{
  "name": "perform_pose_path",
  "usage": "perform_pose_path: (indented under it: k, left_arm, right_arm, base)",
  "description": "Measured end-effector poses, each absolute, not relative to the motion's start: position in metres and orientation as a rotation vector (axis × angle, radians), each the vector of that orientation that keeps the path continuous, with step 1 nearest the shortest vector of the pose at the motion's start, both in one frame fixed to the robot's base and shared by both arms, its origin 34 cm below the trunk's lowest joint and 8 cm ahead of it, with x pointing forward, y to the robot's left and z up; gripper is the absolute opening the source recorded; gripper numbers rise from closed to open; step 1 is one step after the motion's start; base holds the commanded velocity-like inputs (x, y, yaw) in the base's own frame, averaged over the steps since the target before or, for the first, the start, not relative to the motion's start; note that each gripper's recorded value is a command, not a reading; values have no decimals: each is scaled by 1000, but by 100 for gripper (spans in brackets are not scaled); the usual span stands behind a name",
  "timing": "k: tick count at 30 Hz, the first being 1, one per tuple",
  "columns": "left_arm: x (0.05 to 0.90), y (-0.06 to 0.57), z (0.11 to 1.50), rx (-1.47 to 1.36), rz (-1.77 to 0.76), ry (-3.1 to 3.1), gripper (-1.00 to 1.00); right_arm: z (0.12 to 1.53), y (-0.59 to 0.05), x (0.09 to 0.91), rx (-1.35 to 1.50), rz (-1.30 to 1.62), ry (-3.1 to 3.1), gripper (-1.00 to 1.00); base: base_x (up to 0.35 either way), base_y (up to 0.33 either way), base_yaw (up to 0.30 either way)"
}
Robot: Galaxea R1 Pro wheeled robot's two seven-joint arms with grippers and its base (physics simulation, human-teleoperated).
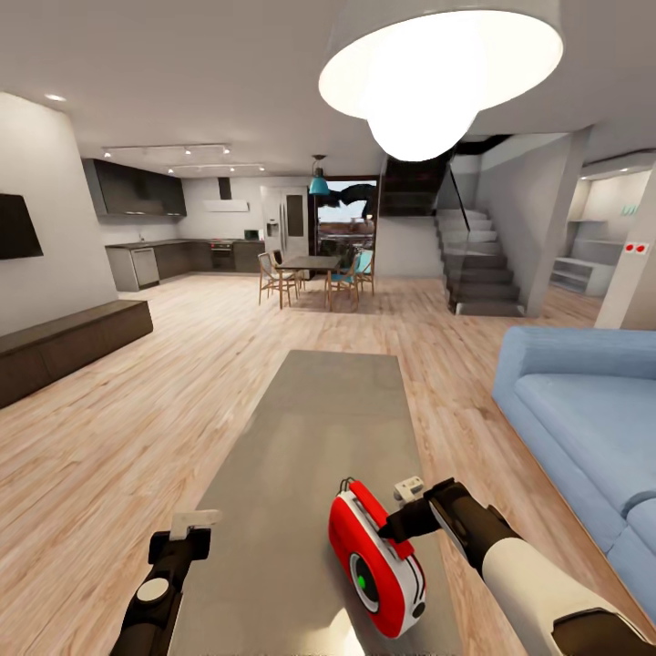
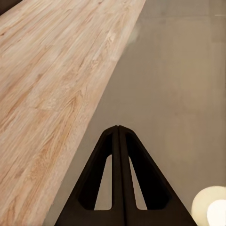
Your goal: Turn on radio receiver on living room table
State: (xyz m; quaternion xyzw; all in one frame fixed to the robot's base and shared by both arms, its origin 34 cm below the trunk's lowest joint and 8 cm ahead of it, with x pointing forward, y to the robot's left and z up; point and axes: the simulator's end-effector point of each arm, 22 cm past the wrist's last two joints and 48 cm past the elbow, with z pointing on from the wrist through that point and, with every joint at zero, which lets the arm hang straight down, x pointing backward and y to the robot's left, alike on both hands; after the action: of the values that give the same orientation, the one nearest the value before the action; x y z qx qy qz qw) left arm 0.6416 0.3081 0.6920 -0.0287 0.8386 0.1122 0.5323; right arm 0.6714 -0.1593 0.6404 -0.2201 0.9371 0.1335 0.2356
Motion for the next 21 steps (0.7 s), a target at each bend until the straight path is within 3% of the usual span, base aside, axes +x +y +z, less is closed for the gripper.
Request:
perform_pose_path:
  k: [21]
  left_arm:
    - [641,308,686,-70,267,2000,-100]
  right_arm:
    - [639,-157,674,-602,369,2559,-100]
  base:
    - [0,0,0]
